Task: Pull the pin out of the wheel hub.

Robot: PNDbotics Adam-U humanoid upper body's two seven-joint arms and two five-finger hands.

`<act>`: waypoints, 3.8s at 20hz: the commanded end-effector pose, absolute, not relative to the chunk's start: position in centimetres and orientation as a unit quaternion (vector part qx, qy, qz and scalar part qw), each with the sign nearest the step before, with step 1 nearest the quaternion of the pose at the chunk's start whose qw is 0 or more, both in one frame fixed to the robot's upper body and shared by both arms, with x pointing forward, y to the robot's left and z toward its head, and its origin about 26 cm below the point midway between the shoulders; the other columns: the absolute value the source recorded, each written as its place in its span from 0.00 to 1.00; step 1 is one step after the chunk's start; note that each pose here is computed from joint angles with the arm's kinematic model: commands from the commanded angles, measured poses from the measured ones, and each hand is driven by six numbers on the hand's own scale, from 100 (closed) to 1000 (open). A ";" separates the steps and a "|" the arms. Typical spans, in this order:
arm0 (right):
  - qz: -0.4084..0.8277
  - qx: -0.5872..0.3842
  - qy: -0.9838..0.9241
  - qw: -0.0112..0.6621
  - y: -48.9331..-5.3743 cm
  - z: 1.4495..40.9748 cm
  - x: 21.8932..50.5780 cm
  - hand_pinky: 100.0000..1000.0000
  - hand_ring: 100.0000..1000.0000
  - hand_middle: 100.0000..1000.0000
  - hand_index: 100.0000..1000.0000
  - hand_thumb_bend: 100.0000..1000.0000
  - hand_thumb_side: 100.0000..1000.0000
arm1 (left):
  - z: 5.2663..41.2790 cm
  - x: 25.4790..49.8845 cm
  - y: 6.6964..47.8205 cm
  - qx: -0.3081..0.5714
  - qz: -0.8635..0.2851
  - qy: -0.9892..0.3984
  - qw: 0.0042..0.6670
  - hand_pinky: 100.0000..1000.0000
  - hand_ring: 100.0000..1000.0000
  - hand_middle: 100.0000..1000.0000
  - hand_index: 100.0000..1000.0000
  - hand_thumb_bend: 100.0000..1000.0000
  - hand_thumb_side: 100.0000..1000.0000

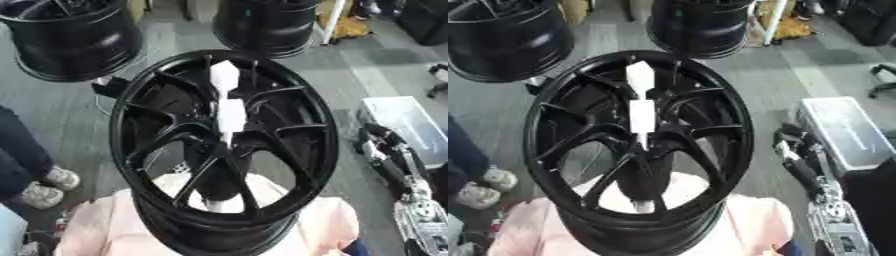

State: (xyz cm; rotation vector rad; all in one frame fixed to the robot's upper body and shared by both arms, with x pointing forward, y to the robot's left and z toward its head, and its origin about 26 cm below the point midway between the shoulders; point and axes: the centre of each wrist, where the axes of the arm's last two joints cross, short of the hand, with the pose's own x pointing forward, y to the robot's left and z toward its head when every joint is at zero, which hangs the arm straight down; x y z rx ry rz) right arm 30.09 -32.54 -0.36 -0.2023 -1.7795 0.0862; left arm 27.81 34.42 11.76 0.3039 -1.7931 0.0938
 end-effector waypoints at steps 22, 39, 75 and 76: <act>0.338 -0.182 -0.845 0.372 -35.3 22.8 40.3 0.69 0.64 0.75 0.83 0.21 0.35 | 12.3 27.9 34.1 0.122 0.014 -0.784 0.608 0.65 0.54 0.54 0.57 0.16 0.58; 0.637 -0.037 -0.711 0.297 -25.2 26.3 47.4 0.78 0.83 0.91 0.92 0.28 0.35 | 12.6 28.1 34.0 0.118 -0.003 -0.787 0.606 0.65 0.54 0.54 0.57 0.15 0.58; 0.760 -0.027 -0.587 0.277 -23.7 21.2 49.3 0.80 0.80 0.81 0.88 0.24 0.29 | 12.8 28.2 33.9 0.115 -0.008 -0.788 0.605 0.65 0.54 0.54 0.57 0.15 0.59; 0.759 -0.028 -0.587 0.280 -23.9 21.2 49.3 0.80 0.80 0.81 0.88 0.24 0.29 | 12.8 28.2 33.9 0.115 -0.008 -0.788 0.605 0.65 0.54 0.54 0.57 0.15 0.59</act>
